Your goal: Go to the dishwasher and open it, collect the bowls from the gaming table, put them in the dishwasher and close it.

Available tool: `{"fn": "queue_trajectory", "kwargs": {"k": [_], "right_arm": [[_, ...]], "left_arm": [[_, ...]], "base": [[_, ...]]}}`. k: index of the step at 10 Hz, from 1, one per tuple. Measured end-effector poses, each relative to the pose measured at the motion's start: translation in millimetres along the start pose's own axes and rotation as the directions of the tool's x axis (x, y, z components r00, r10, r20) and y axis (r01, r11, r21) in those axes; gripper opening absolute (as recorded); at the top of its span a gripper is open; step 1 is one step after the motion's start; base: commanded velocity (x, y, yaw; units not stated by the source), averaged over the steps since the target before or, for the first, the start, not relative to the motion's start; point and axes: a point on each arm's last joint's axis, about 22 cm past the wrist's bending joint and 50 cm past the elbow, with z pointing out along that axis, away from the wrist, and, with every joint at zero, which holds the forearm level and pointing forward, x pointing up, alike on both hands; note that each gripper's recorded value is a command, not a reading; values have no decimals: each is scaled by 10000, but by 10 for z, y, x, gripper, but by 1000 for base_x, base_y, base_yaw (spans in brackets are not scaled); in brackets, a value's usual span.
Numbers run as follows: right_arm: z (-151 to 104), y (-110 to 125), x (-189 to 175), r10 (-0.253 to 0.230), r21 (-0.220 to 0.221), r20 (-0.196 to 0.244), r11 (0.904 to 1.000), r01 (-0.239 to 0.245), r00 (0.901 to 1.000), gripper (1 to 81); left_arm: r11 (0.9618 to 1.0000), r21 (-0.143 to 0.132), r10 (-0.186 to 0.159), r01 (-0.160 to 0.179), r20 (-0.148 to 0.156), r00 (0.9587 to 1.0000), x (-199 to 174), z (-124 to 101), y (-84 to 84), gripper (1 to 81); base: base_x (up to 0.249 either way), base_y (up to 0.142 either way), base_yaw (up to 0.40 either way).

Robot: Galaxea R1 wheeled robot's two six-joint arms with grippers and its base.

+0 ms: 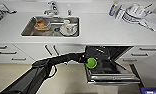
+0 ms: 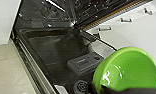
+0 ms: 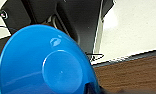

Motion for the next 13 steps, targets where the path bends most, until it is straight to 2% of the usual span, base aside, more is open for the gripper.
{"fn": "queue_trajectory", "kwargs": {"k": [1, 3, 4, 5, 6, 9, 11, 12, 13], "right_arm": [[15, -30, 19, -4, 40, -30, 10000, 4, 10000, 10], [23, -46, 8, 1, 64, -10, 10000, -1, 10000, 10], [23, -45, 9, -3, 60, -15, 10000, 3, 10000, 10], [33, -58, 8, 1, 73, -16, 10000, -1, 10000, 10], [44, -67, 4, -7, 76, -16, 10000, 7, 10000, 10], [46, -57, 36, -21, 49, -53, 10000, 21, 10000, 10], [53, -80, 125, -69, 79, -147, 9999, 70, 9999, 10], [36, -103, 177, -87, 154, -187, 9998, 90, 9998, 10], [-20, -105, 248, -114, 239, -222, 9996, 120, 9997, 10]], "left_arm": [[9996, -160, 212, -213, -23, 9998, 80, 63, 206, 10], [9965, -518, 666, -663, 39, 9978, 182, 162, 622, 10], [9950, -595, 809, -802, 94, 9967, 211, 166, 722, 10], [9953, -527, 820, -813, 105, 9966, 236, 133, 687, 10], [9964, -414, 746, -741, 105, 9972, 244, 98, 605, 811], [9959, -446, 796, -788, 165, 9967, 228, 111, 634, 811], [9962, -427, 786, -756, 729, 9942, 61, 134, 597, 811], [9964, -536, 711, -656, 1088, 9915, -124, 192, 596, 811], [9946, -818, 747, -633, 1441, 9867, -341, 270, 685, 811]], "base": [[0, 0, 0], [0, 0, 0], [0, 0, 0], [0, 0, 0], [0, 0, 0], [0, 0, 0], [0, 0, 0], [0, 0, 0], [0, 0, 0]]}}
